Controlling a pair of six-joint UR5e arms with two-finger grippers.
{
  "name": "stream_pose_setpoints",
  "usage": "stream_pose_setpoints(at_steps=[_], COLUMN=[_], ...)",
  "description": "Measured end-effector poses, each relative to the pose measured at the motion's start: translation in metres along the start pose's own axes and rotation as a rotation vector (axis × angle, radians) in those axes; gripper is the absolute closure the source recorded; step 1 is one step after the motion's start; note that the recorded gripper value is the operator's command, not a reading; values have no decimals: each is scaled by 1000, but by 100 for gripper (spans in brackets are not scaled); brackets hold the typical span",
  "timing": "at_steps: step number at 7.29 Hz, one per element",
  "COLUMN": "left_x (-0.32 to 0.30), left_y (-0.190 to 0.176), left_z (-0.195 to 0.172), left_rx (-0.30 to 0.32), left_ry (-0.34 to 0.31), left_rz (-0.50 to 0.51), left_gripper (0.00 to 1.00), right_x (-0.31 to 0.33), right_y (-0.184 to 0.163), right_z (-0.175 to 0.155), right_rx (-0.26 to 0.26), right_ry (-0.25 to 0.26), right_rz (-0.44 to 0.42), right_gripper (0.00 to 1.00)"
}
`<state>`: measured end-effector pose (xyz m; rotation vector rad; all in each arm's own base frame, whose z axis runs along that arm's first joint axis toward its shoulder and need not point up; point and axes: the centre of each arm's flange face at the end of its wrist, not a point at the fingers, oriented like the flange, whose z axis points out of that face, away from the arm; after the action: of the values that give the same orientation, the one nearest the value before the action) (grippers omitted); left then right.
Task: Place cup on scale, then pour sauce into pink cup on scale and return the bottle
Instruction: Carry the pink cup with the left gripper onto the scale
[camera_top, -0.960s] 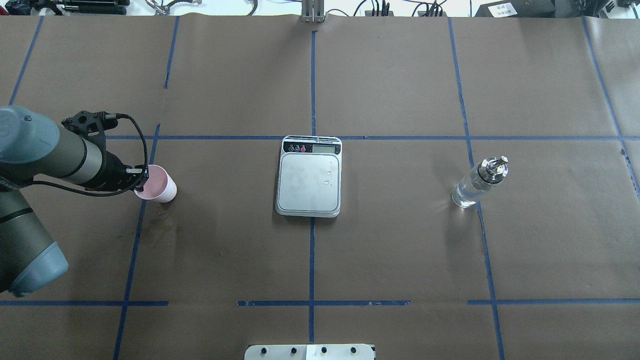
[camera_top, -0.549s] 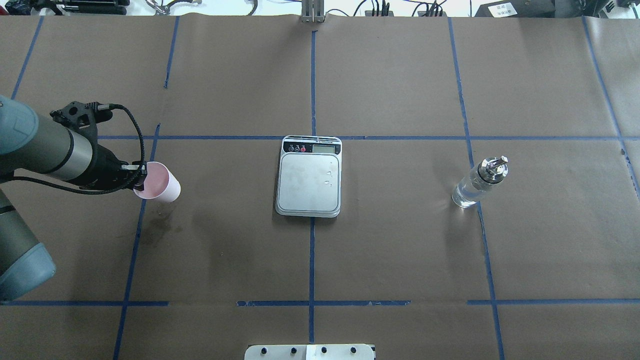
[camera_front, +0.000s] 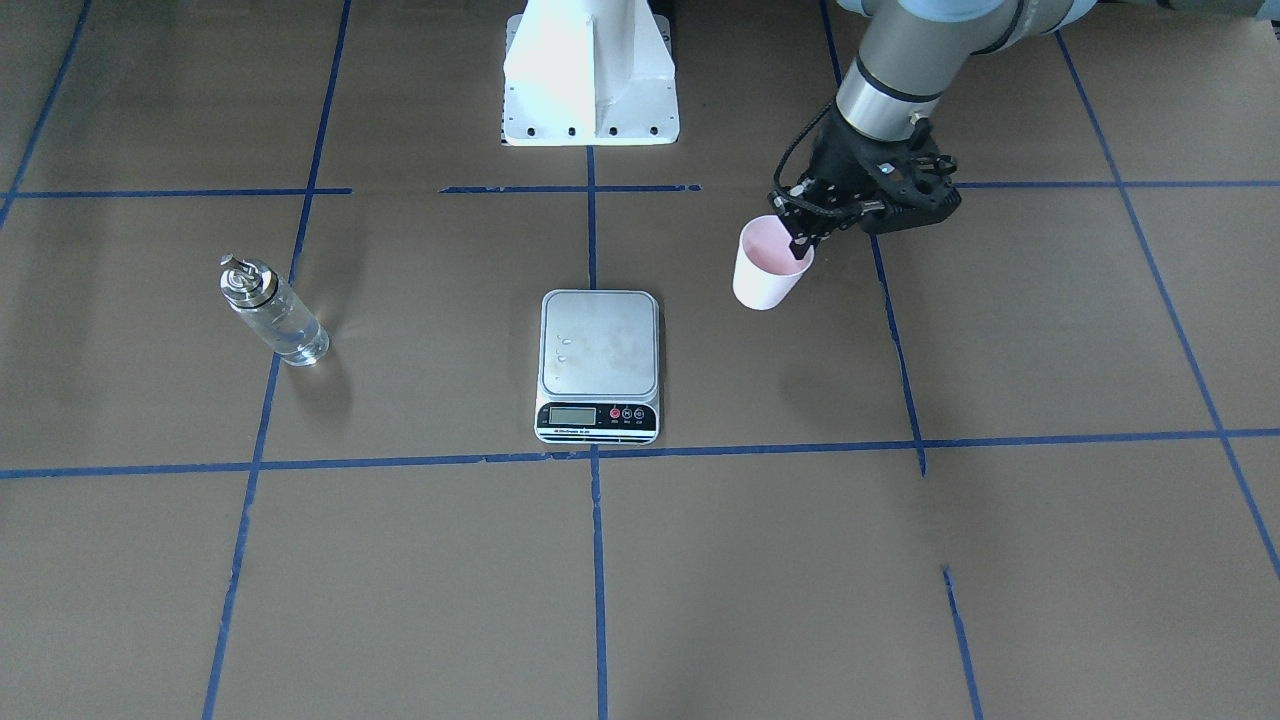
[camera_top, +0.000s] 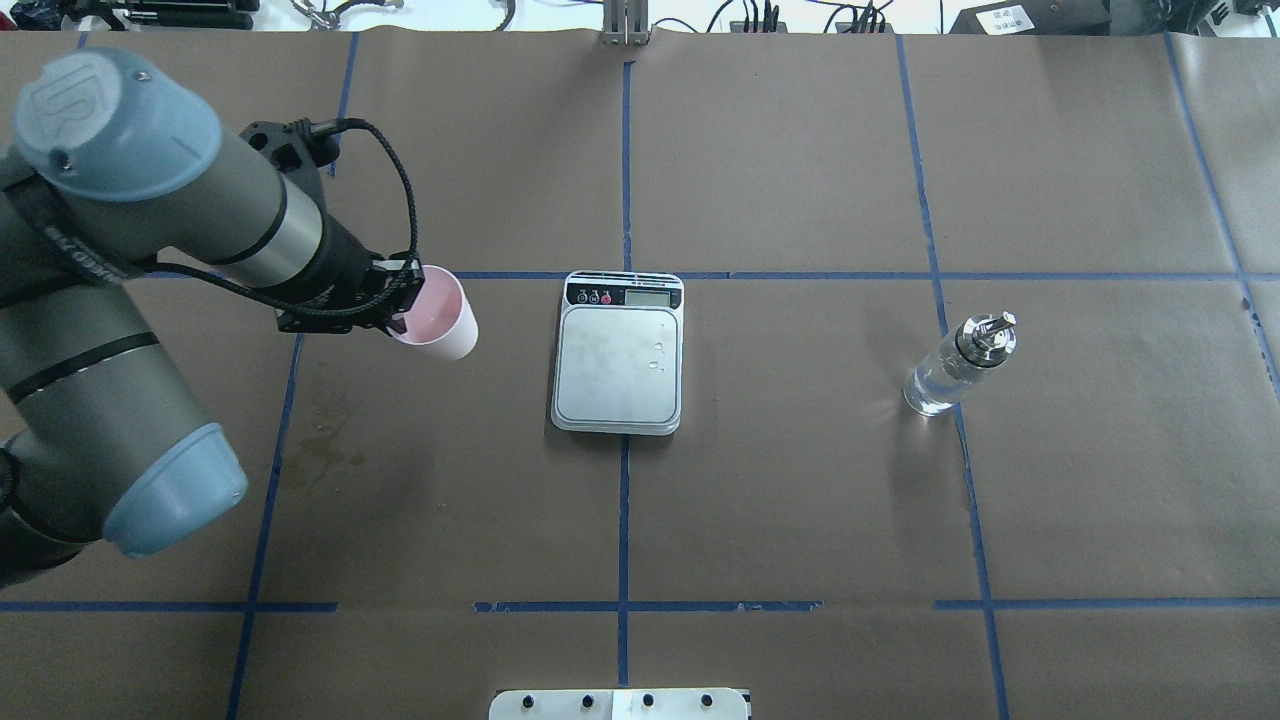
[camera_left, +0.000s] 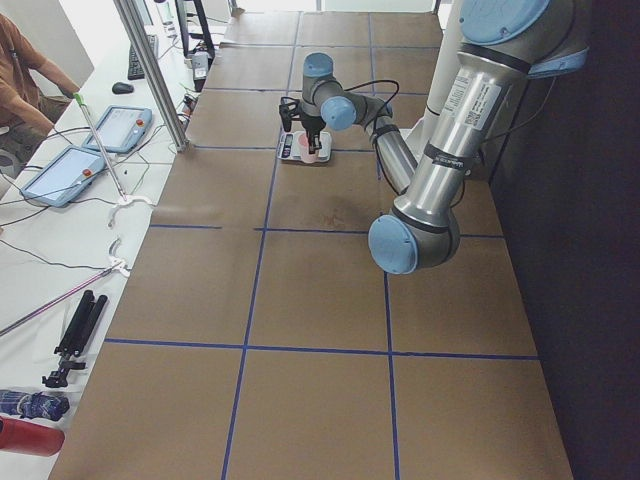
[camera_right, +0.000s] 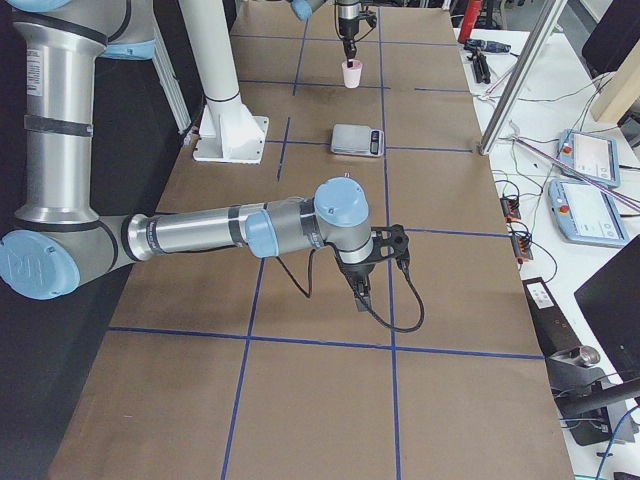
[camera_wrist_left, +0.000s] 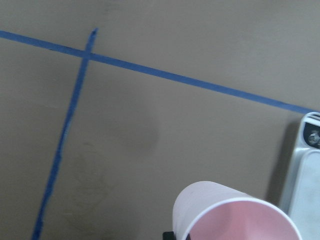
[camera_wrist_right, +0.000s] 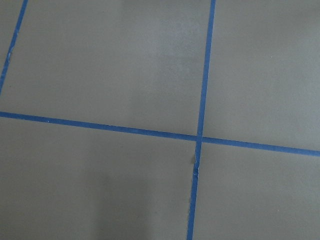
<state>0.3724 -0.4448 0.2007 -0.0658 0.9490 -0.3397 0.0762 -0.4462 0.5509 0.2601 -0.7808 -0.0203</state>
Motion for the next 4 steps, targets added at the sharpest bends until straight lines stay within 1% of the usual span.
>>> stream_pose_setpoints(at_steps=[1, 2, 3, 4], left_x=[33, 61, 85, 103], left_y=[3, 5, 7, 12], left_z=[6, 17, 31, 49], left_rx=[-17, -30, -41, -54], left_ry=[8, 3, -6, -4], left_rz=[-53, -93, -120, -141], left_gripper=[100, 100, 100, 100], right_x=[-1, -4, -11, -29], right_y=[2, 3, 3, 0], right_z=[1, 1, -2, -7], right_rx=[-4, -7, -4, 2], right_ry=[-6, -20, -48, -80], right_rz=[1, 0, 12, 42], right_gripper=[0, 0, 0, 0])
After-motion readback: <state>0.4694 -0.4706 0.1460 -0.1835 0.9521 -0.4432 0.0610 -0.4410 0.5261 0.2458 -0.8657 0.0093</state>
